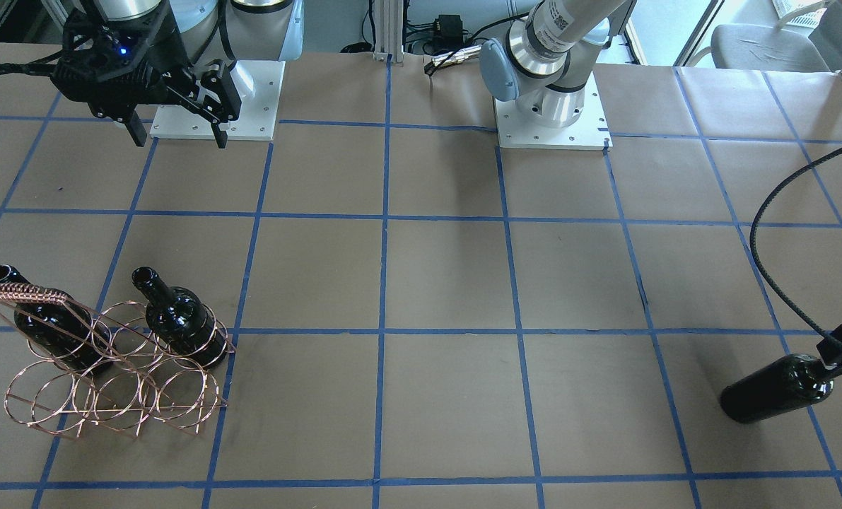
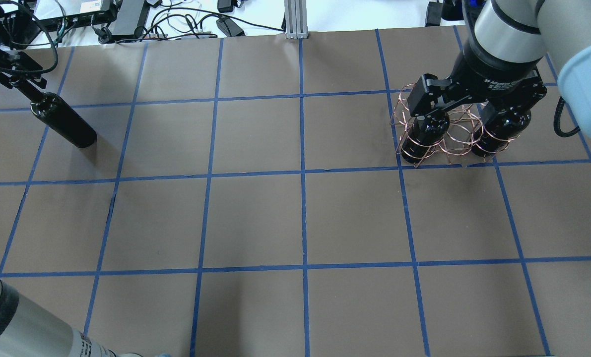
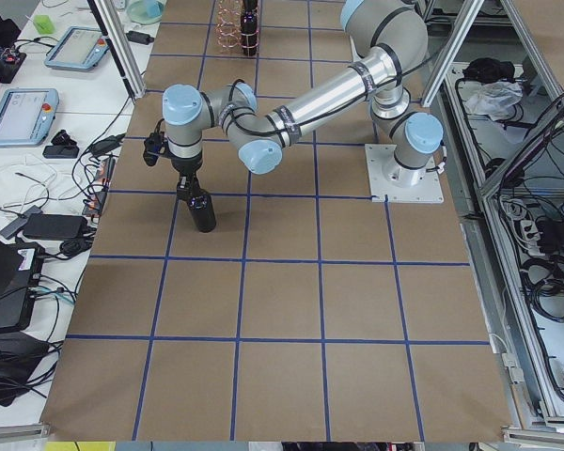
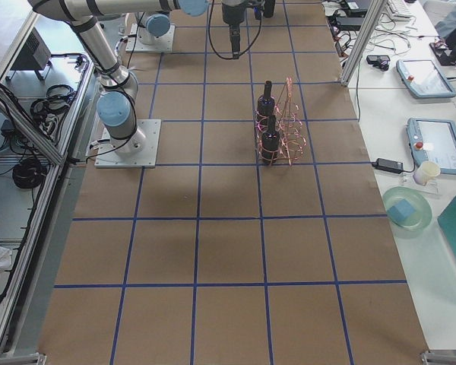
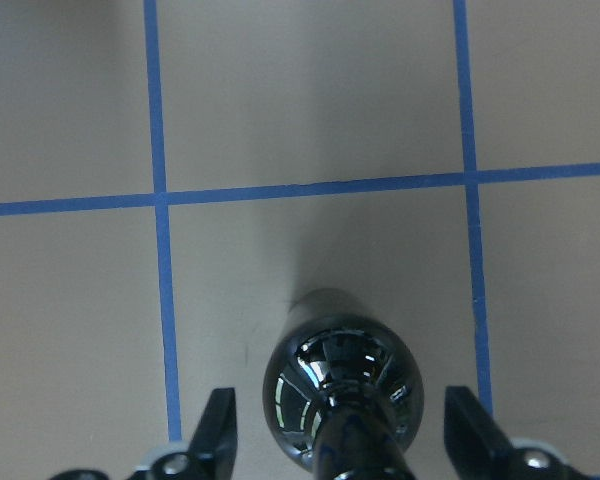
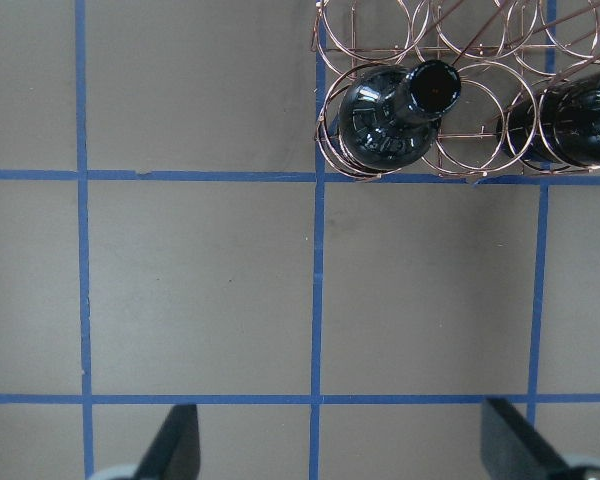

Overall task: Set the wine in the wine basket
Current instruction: 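Lift the bottle with the left gripper and swing it upright toward the table center, then lower the bottle upright onto the table center with the left gripper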

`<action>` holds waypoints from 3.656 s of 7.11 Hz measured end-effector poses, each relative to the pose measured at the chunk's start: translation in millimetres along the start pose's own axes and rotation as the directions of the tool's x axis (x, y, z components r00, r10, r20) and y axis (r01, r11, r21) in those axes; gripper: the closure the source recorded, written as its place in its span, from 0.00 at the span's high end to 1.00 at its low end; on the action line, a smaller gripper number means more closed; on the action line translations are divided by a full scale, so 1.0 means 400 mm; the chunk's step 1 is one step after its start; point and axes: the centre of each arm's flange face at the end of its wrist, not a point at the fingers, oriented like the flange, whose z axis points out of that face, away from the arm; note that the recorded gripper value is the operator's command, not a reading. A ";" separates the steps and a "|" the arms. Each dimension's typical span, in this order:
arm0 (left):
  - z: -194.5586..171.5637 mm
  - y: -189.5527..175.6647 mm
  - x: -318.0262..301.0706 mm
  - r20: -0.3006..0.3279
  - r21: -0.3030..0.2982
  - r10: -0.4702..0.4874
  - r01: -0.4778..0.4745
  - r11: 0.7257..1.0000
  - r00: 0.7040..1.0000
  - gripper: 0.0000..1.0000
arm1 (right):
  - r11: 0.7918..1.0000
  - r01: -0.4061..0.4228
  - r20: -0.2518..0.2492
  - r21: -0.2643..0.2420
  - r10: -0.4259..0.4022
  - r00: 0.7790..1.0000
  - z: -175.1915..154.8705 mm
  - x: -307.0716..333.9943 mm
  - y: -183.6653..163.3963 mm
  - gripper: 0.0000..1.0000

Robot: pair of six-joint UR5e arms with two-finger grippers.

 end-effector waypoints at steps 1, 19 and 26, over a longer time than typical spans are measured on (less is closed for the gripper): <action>0.002 0.000 0.002 -0.001 -0.002 0.001 -0.001 1.000 1.000 0.25 | 1.000 0.000 0.000 0.000 0.000 1.000 0.000 0.000 0.000 1.00; -0.142 0.215 0.935 -0.068 -0.113 -0.026 0.018 0.993 0.997 0.00 | 1.000 0.001 -0.001 0.000 -0.001 1.000 0.000 0.001 0.000 1.00; -0.075 0.389 1.203 -0.074 -0.198 0.046 -0.059 0.978 0.996 0.00 | 1.000 0.000 -0.002 -0.001 0.000 1.000 0.000 0.002 0.000 1.00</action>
